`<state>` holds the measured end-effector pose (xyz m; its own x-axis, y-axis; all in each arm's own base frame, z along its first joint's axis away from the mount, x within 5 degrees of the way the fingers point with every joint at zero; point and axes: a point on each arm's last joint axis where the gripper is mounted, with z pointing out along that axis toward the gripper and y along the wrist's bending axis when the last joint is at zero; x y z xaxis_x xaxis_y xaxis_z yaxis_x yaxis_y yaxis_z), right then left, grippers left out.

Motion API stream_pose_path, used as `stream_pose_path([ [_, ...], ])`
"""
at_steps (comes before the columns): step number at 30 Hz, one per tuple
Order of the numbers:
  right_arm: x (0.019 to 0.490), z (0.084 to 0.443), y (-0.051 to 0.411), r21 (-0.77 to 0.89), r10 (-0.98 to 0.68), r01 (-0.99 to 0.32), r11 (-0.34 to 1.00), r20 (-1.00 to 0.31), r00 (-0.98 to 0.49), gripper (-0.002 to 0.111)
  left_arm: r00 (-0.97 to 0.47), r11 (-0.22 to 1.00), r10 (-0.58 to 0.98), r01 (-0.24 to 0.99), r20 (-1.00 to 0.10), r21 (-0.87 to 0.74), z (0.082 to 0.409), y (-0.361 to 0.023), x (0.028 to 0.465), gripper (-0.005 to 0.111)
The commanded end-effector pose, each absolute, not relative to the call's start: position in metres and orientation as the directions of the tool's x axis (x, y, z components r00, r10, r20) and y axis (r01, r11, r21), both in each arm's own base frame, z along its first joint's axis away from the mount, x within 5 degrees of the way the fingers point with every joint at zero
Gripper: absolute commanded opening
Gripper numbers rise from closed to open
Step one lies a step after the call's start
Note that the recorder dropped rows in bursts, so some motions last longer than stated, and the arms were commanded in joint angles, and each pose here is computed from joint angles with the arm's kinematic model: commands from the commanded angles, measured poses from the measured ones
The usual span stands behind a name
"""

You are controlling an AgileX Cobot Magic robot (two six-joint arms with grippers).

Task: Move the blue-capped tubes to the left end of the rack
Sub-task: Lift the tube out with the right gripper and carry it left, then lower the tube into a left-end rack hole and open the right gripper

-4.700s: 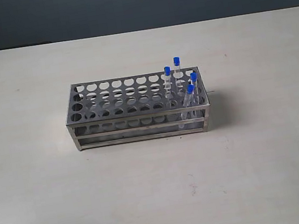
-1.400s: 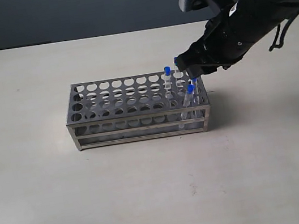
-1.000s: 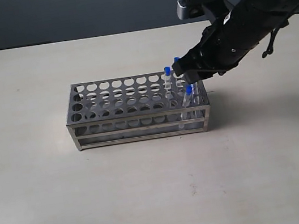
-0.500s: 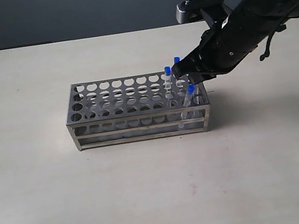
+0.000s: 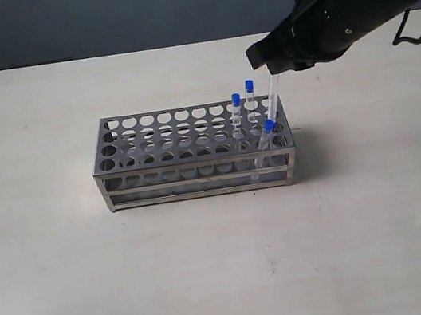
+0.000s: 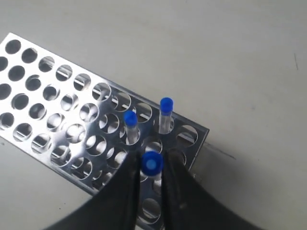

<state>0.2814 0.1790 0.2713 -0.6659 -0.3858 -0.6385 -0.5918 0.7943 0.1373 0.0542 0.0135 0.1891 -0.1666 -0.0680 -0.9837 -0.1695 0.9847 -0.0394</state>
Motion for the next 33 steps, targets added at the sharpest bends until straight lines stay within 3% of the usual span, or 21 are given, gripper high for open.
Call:
stream_pose_path([
  [1, 0.274, 0.294, 0.175, 0.118, -0.376, -0.608, 0.785, -0.689, -0.62, 0.004, -0.162, 0.985, -0.07, -0.166, -0.984, -0.043, 0.19, 0.013, 0.054, 0.001],
  [5, 0.269, 0.316, 0.185, 0.118, -0.388, -0.644, 0.756, -0.712, -0.585, 0.004, -0.162, 0.985, -0.07, -0.166, -0.984, -0.043, 0.19, 0.013, 0.054, 0.001],
  [9, 0.27, 0.334, 0.227, 0.044, -0.458, -0.755, 0.655, -0.771, -0.443, 0.004, -0.162, 0.985, -0.07, -0.166, -0.984, -0.043, 0.19, 0.013, 0.054, 0.001],
  [15, 0.294, 0.31, 0.327, 0.007, -0.594, -0.88, 0.474, -0.736, -0.326, 0.004, -0.162, 0.985, -0.07, -0.166, -0.984, -0.043, 0.19, 0.013, 0.054, 0.001],
  [20, 0.303, 0.283, 0.378, 0.034, -0.664, -0.921, 0.388, -0.683, -0.305, 0.004, -0.162, 0.985, -0.07, -0.166, -0.984, -0.043, 0.19, 0.013, 0.054, 0.001],
  [33, 0.313, 0.264, 0.393, -0.009, -0.68, -0.924, 0.381, -0.68, -0.274, 0.004, -0.164, 0.985, -0.071, -0.167, -0.984, -0.044, 0.19, 0.013, 0.054, 0.001],
])
